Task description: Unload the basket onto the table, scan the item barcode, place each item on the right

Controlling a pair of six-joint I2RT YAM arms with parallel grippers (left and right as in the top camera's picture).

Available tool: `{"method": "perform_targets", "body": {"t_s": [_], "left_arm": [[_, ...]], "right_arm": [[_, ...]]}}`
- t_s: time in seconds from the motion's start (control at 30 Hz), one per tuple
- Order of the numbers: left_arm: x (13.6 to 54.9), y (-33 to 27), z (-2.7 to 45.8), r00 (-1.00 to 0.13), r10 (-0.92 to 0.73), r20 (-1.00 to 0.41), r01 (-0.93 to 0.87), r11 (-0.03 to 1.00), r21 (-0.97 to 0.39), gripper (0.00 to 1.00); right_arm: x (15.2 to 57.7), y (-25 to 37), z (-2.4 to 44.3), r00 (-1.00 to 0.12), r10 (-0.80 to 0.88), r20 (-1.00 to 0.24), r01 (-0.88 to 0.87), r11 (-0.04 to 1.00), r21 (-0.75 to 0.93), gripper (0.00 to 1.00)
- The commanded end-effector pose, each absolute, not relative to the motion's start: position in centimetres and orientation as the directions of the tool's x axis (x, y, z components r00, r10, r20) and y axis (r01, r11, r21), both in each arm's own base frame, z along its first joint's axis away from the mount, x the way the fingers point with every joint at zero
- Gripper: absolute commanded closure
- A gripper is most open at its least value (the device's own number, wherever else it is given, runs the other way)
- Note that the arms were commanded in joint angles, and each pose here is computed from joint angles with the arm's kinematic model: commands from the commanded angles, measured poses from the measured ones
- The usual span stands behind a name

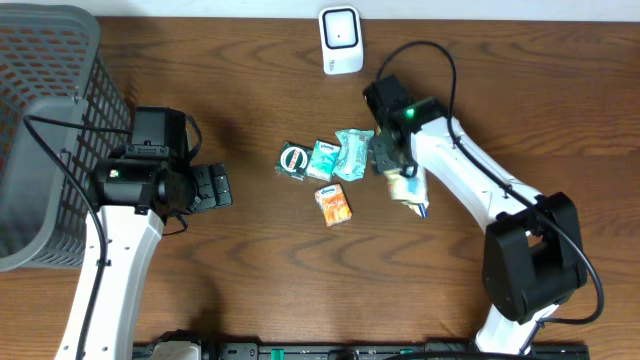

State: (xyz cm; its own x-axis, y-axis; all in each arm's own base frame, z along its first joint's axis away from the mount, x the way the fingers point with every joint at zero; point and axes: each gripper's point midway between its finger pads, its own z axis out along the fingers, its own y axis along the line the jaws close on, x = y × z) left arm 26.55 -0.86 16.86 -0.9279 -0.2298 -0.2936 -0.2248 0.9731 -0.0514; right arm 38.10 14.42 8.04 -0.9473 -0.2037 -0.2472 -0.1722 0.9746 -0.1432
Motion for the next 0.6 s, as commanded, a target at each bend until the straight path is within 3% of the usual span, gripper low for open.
{"method": "perform_targets", "body": {"t_s": [0.0,0.3,0.33,0.47,0.57], "left_arm": [[26.4,-0.9,16.6,-0.928,-0.239,-0.285,-0.235,0.971,-0.048,0.02],[26.4,-0.9,16.6,-0.928,-0.239,-0.285,-0.235,0.971,-0.047,0.02],[26.4,-0.9,16.6,-0.928,-0.239,-0.285,-0.235,0.971,-0.047,0.02],[26.4,-0.9,16.6,-0.928,-0.239,-0.285,-0.235,0.971,-0.048,0.02],[26.4,-0.9,16.6,-0.928,-0.239,-0.285,-0.235,0.971,-0.047,0.02]], "right_arm": [[39.4,15.8,11.5,-0.937,-0.183,-0.299,-0.174,0.983,-0.056,0.01],[40.1,11.3,12.8,-0.961,-0.101,-0.259,-0.087,0.994,-0.064,0.01],[40.1,10.8,12.6,-0.965,-0.083,-0.249,-0.074,0.996,-0.045,0.05],[39.8,11.3,11.9,-0.977,-0.034,-0.212,-0.058,0.993,0.105,0.51],[39.5,12.6,11.3,-0.981,-0.028,-0.192,-0.068,0.977,0.202,0.78]]}}
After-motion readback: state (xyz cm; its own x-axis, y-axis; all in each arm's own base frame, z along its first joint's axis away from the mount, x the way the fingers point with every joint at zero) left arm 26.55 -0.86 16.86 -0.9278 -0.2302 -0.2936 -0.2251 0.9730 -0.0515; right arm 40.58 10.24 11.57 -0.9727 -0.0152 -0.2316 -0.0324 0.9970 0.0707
